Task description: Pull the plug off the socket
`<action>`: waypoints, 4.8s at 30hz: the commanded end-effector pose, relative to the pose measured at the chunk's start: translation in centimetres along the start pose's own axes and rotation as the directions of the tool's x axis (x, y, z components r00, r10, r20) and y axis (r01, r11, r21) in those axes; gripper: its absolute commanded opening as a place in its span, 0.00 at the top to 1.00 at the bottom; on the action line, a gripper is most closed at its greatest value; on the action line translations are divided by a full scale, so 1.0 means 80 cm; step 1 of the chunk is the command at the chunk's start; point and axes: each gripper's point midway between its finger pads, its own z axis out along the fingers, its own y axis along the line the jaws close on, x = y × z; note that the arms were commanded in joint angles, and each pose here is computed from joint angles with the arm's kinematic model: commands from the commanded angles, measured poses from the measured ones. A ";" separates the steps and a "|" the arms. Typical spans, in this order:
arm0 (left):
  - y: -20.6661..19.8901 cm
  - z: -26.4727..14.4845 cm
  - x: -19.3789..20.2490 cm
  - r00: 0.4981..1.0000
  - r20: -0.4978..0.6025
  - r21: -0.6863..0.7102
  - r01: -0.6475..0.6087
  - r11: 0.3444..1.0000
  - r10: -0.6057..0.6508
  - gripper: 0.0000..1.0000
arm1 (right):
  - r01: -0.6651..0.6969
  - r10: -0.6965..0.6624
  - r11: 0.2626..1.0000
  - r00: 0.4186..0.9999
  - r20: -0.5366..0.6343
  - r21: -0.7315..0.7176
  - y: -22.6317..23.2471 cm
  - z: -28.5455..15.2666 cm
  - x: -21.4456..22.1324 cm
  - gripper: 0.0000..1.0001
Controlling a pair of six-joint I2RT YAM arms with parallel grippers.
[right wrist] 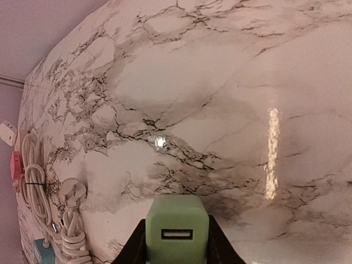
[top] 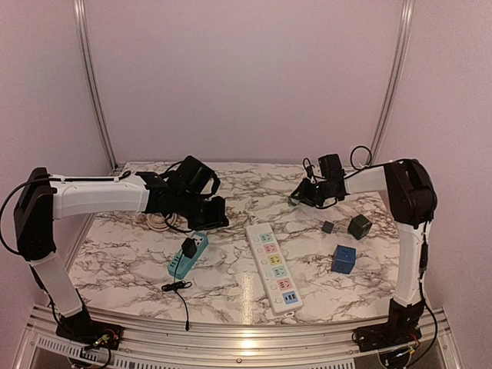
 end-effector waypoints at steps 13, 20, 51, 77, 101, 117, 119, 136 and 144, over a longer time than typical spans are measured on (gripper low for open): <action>0.035 -0.020 -0.004 0.998 0.057 -0.054 0.019 0.998 -0.016 1.00 | -0.016 0.016 0.996 1.000 0.001 0.087 -0.043 -0.019 -0.004 0.51; 0.048 -0.031 -0.009 0.996 0.087 -0.074 0.033 0.997 -0.026 1.00 | 0.018 -0.022 0.990 0.999 0.029 0.140 -0.045 -0.044 -0.006 0.36; 0.260 -0.042 0.086 0.961 0.122 -0.393 0.277 0.877 -0.249 1.00 | 0.298 -0.324 0.936 0.938 0.125 0.190 0.127 -0.136 0.065 0.38; 0.162 -0.020 0.082 0.994 0.050 -0.353 0.112 0.929 -0.101 1.00 | 0.354 -0.371 0.921 0.925 0.082 0.164 0.160 -0.121 0.106 0.39; 0.095 -0.054 0.051 1.000 0.005 -0.481 -0.015 0.877 0.020 0.52 | 0.374 -0.378 0.926 0.920 0.102 0.055 0.184 -0.113 0.121 0.39; 0.100 -0.006 0.071 0.988 -0.135 -0.525 -0.139 0.839 0.079 0.61 | 0.352 -0.355 0.935 0.931 0.084 0.052 0.181 -0.112 0.128 0.40; 0.100 -0.004 0.074 0.986 -0.144 -0.523 -0.146 0.840 0.082 0.62 | 0.350 -0.353 0.935 0.932 0.079 0.052 0.180 -0.112 0.132 0.40; 0.091 -0.024 0.062 0.985 -0.094 -0.479 -0.172 0.861 0.145 0.99 | 0.310 -0.317 0.938 0.948 -0.026 -0.158 0.226 -0.072 0.189 0.37; 0.070 -0.024 0.050 0.990 -0.036 -0.366 -0.143 0.920 0.139 1.00 | 0.320 -0.338 0.921 0.940 -0.050 -0.225 0.271 -0.040 0.226 0.34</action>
